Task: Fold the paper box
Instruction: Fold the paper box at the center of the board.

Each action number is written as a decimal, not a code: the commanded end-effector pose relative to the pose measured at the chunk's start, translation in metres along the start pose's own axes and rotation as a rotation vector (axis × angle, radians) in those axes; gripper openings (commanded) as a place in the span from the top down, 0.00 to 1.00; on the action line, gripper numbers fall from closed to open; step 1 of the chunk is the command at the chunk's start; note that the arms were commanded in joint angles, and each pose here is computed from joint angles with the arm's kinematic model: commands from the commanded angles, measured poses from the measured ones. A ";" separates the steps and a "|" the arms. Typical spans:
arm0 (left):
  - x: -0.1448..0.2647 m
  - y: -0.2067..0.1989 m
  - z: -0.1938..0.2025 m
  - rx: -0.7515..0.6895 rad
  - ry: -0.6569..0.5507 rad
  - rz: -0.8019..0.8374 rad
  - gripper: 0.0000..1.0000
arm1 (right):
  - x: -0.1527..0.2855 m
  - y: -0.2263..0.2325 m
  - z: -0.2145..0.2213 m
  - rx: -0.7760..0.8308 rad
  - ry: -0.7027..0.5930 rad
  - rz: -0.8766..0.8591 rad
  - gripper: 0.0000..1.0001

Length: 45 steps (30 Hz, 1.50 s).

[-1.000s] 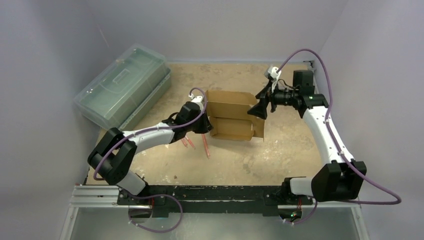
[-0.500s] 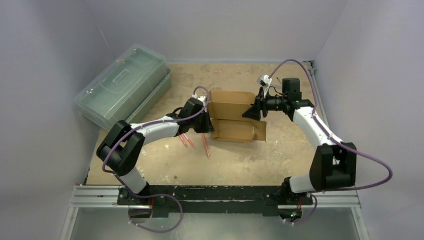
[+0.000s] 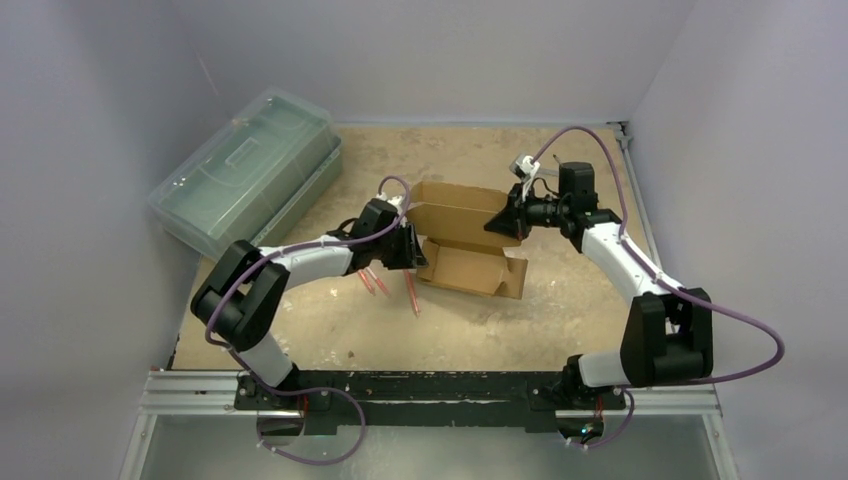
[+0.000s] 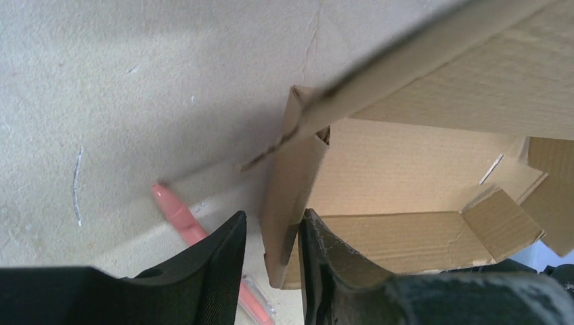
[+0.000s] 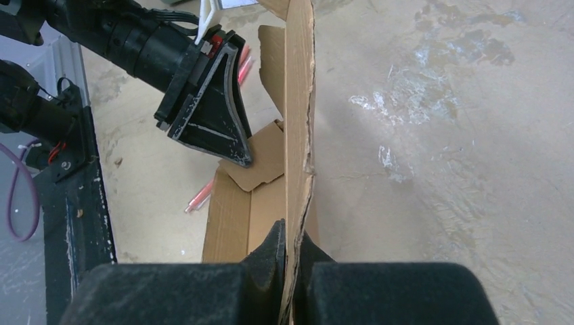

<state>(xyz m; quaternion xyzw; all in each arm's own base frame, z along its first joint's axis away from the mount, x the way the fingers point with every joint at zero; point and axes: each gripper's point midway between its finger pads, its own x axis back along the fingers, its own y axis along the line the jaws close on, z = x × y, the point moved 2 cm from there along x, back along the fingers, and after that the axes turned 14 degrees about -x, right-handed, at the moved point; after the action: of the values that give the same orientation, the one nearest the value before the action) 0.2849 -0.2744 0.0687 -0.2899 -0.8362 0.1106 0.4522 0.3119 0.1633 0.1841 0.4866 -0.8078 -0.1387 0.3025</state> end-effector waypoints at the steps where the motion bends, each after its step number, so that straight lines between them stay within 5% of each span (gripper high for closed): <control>1: 0.011 -0.009 -0.013 -0.001 -0.079 0.050 0.66 | 0.004 0.008 -0.013 0.055 -0.057 -0.010 0.98; 7: 0.019 -0.010 -0.020 -0.053 -0.144 0.010 0.55 | 0.002 0.008 -0.010 0.039 -0.065 -0.018 0.99; 13: 0.008 -0.014 -0.021 -0.110 -0.126 -0.067 0.55 | 0.000 0.009 -0.008 0.032 -0.061 -0.024 1.00; 22: -0.006 -0.007 -0.015 -0.138 -0.109 -0.168 0.67 | -0.003 0.009 -0.005 0.024 -0.054 -0.030 1.00; 28: -0.015 -0.005 -0.011 -0.160 -0.092 -0.211 1.00 | -0.005 0.009 -0.003 0.020 -0.050 -0.030 1.00; 38: -0.010 -0.014 -0.013 -0.282 -0.073 -0.413 1.00 | -0.008 0.009 0.000 0.011 -0.043 -0.028 1.00; 45: -0.006 -0.024 -0.017 -0.274 -0.090 -0.368 0.63 | -0.008 0.007 0.001 0.009 -0.041 -0.022 1.00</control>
<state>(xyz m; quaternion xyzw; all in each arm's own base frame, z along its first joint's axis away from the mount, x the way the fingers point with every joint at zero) 0.2839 -0.2900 0.0625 -0.1810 -0.8897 -0.0876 0.4099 0.3099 0.1701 0.1810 0.4867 -0.8091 -0.1510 0.2927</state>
